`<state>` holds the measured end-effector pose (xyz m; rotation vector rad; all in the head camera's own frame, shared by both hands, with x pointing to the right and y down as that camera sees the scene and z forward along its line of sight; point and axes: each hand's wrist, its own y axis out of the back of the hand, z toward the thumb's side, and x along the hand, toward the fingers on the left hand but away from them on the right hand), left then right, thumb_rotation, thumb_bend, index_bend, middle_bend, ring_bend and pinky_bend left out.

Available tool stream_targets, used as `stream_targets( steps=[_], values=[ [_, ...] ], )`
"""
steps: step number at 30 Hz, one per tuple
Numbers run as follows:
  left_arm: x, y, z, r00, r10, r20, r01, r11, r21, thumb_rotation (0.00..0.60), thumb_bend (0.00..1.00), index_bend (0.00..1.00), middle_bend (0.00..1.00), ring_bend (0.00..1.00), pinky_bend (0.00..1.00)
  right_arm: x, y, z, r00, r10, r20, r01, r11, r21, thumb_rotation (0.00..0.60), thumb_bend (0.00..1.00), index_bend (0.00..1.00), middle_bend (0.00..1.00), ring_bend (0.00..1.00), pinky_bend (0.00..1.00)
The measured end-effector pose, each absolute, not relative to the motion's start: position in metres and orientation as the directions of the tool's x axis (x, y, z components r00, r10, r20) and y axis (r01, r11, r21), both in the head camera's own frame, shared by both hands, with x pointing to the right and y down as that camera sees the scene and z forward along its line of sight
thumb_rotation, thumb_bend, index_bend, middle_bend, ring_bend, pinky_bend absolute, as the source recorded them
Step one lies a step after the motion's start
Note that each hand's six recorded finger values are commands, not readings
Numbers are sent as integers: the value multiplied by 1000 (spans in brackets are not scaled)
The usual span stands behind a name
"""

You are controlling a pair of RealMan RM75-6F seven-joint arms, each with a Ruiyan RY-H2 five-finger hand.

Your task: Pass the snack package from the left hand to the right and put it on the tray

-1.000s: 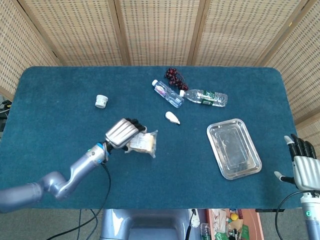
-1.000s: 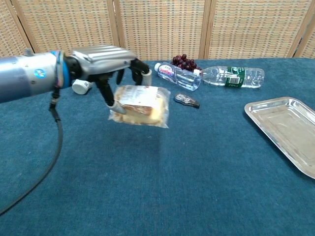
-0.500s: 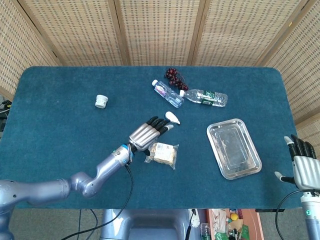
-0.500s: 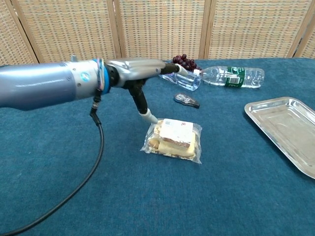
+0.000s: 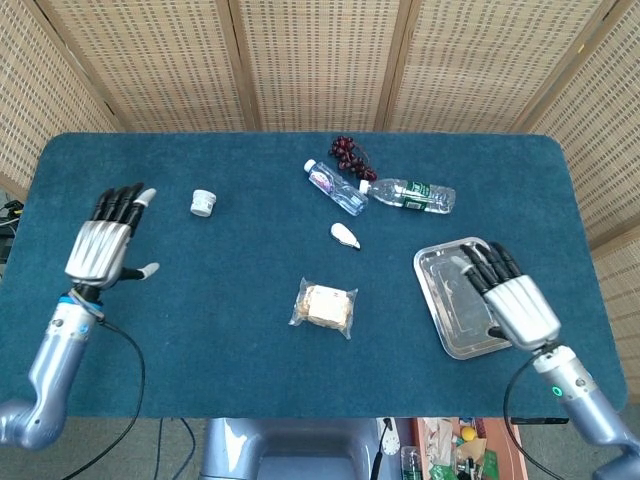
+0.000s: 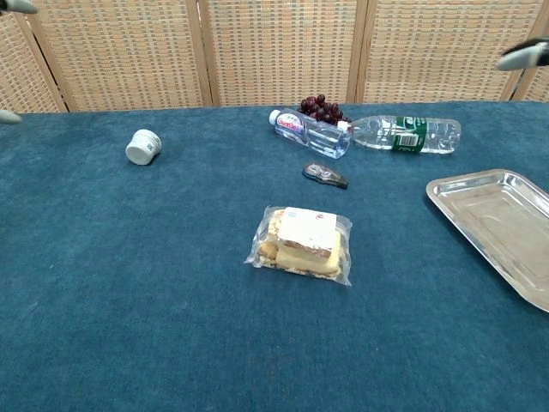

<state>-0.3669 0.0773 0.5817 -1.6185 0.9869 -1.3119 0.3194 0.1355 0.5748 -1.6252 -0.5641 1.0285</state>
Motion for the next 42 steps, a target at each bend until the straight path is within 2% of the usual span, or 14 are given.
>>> stream_targets(
  steps=[2,4,9,11,14,17,23,27,36,38,40,42],
  values=[
    [-390,92,580,104,-932,347,-103,-357,-928,600,0,0,0,0,0,283,124,578,624,709,-328,-183,-276,-944,600,0,0,0,0,0],
    [-413,110,580,52,-933,357,-126,-361,-924,600,0,0,0,0,0,260,119,581,681,653,-333,-210,-261,-942,600,0,0,0,0,0],
    [-444,140,578,-19,-924,381,-171,-372,-912,600,0,0,0,0,0,176,122,597,834,430,-344,-295,-179,-939,600,0,0,0,0,0],
    [-446,141,579,-16,-924,383,-166,-376,-912,600,0,0,0,0,0,140,129,606,877,337,-343,-322,-117,-939,600,0,0,0,0,0],
    [-449,143,582,-16,-914,405,-165,-397,-903,600,0,0,0,0,0,100,142,622,903,237,-360,-350,-83,-933,600,0,0,0,0,0],
    [-450,143,583,-13,-912,411,-165,-403,-900,600,0,0,0,0,0,70,153,638,907,175,-383,-377,-64,-924,600,0,0,0,0,0],
    [-450,143,586,-4,-902,431,-177,-424,-888,600,0,0,0,0,0,46,148,666,880,165,-445,-449,-16,-894,600,0,0,0,0,0],
    [-451,142,586,-4,-900,436,-181,-428,-886,600,0,0,0,0,0,43,142,674,861,172,-479,-490,25,-871,600,0,0,0,0,0],
    [-451,141,590,0,-892,452,-189,-444,-876,600,0,0,0,0,0,51,131,693,796,206,-570,-589,44,-807,600,0,0,0,0,0],
    [-452,141,590,-1,-891,454,-191,-445,-875,600,0,0,0,0,0,55,127,700,778,219,-589,-612,52,-789,600,0,33,3,0,0],
    [-452,141,590,-1,-890,456,-194,-447,-873,600,0,0,0,0,0,57,125,706,767,229,-600,-627,63,-777,600,0,113,47,5,0],
    [-452,141,591,-1,-888,459,-196,-450,-871,600,0,0,0,0,0,60,124,712,757,240,-608,-640,78,-765,600,0,214,157,70,24]
  ],
)
